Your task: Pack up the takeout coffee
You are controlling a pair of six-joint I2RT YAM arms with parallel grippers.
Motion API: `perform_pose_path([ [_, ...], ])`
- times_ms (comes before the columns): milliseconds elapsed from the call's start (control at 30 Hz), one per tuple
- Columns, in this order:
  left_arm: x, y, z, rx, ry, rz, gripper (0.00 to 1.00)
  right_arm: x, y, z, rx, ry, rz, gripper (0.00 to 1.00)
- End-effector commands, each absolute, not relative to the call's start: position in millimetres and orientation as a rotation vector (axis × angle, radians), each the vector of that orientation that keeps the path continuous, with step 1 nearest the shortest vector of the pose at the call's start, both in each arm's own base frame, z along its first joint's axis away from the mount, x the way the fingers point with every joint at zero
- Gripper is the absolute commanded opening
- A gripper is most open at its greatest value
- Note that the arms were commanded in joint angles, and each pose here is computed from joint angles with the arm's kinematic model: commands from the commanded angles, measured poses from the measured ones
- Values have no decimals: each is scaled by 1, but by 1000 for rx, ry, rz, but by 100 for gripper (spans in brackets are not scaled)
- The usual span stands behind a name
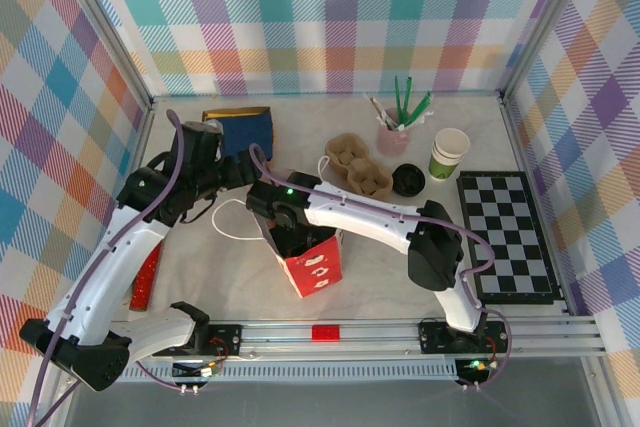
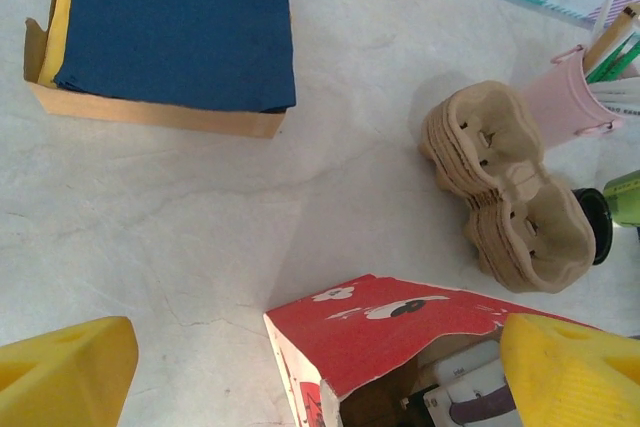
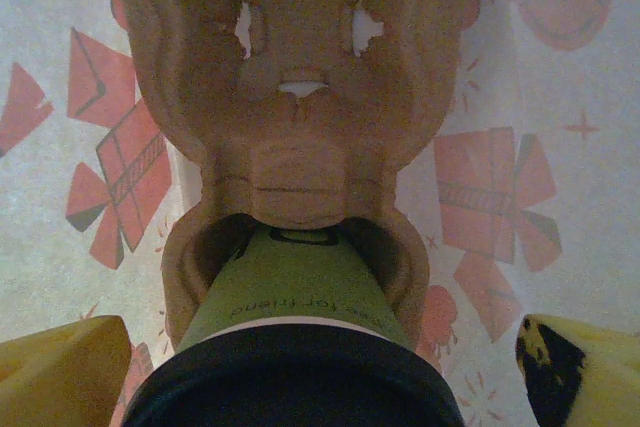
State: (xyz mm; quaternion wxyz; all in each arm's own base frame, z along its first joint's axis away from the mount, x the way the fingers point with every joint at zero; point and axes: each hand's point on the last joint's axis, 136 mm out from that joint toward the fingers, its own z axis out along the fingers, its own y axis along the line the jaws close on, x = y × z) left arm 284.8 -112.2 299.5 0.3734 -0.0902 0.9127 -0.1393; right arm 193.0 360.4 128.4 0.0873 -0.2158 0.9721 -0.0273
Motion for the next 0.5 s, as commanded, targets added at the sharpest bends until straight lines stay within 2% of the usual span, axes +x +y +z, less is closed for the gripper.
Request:
perform_pose_path([
  [0, 278, -113, 290, -193, 2403, -329, 95, 197, 369, 174, -651, 2791, 48, 99],
  [467, 282, -117, 311, -191, 2359, -371, 100, 199, 366, 215, -663, 2716, 125, 99],
])
